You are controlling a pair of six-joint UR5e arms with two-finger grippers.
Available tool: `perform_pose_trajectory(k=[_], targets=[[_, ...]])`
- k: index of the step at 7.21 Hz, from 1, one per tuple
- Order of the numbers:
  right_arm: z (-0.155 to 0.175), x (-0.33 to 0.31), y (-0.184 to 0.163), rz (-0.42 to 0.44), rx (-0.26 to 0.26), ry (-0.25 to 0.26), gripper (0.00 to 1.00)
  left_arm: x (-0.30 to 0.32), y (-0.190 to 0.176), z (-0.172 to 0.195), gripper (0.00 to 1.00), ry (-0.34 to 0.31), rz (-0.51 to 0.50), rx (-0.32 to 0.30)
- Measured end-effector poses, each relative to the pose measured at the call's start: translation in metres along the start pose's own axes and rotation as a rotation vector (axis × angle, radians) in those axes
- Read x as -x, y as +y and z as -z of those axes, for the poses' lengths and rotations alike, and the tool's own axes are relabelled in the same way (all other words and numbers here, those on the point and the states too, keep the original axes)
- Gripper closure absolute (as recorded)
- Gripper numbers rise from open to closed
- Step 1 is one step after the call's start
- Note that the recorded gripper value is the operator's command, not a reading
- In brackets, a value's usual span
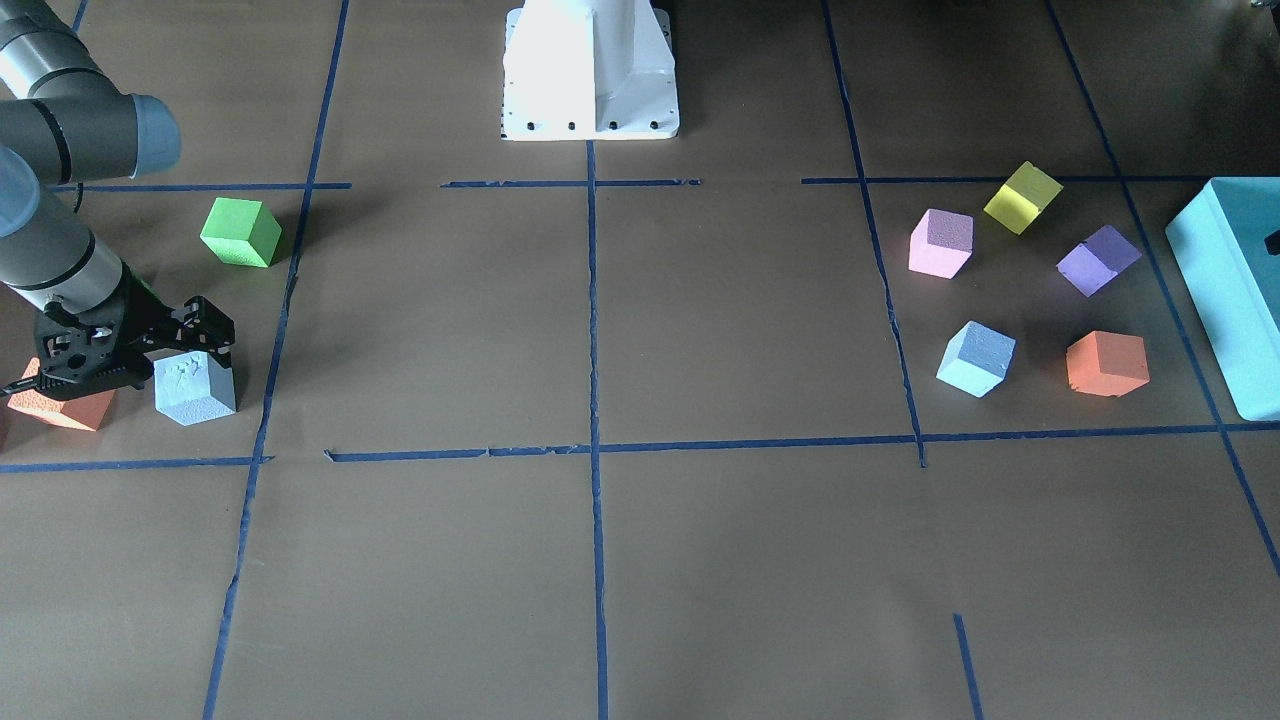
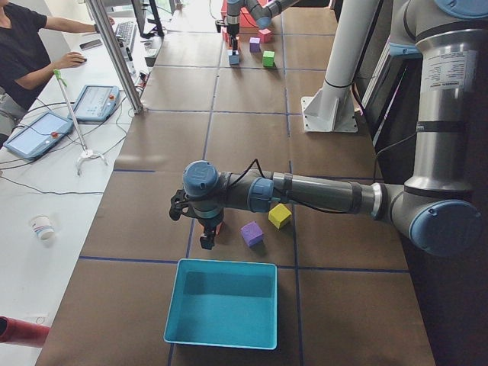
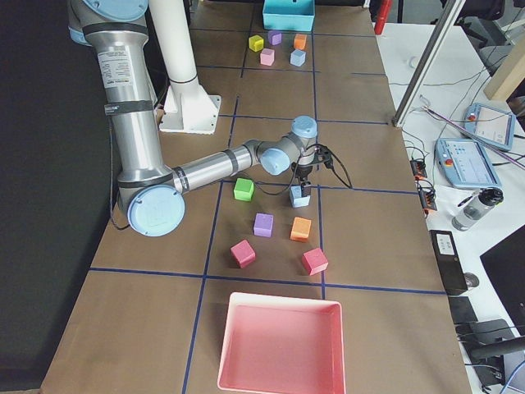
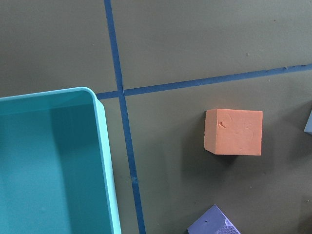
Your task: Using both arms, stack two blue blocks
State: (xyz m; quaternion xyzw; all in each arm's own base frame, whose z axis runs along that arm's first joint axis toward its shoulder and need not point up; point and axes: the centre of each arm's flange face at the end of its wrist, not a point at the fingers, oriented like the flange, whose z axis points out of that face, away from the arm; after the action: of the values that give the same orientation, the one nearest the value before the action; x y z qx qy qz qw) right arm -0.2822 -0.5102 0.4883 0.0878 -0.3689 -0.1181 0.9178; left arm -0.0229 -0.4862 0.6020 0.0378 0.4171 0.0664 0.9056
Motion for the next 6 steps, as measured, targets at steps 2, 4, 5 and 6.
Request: perform_pose_trajectory(k=[2,4,5,6], targets=[[-0.009,-0.005,0.0,0.012,0.015,0.007,0.0,0.0,0.0,0.0,0.0,0.0,0.0,0.0],[-0.022,-0.006,-0.01,0.005,0.033,0.014,0.0,0.0,0.0,0.0,0.0,0.0,0.0,0.0],[-0.028,-0.005,-0.014,0.002,0.042,0.016,0.0,0.0,0.0,0.0,0.0,0.0,0.0,0.0],[-0.031,-0.006,-0.015,-0.004,0.05,0.018,0.0,0.0,0.0,0.0,0.0,0.0,-0.001,0.0]])
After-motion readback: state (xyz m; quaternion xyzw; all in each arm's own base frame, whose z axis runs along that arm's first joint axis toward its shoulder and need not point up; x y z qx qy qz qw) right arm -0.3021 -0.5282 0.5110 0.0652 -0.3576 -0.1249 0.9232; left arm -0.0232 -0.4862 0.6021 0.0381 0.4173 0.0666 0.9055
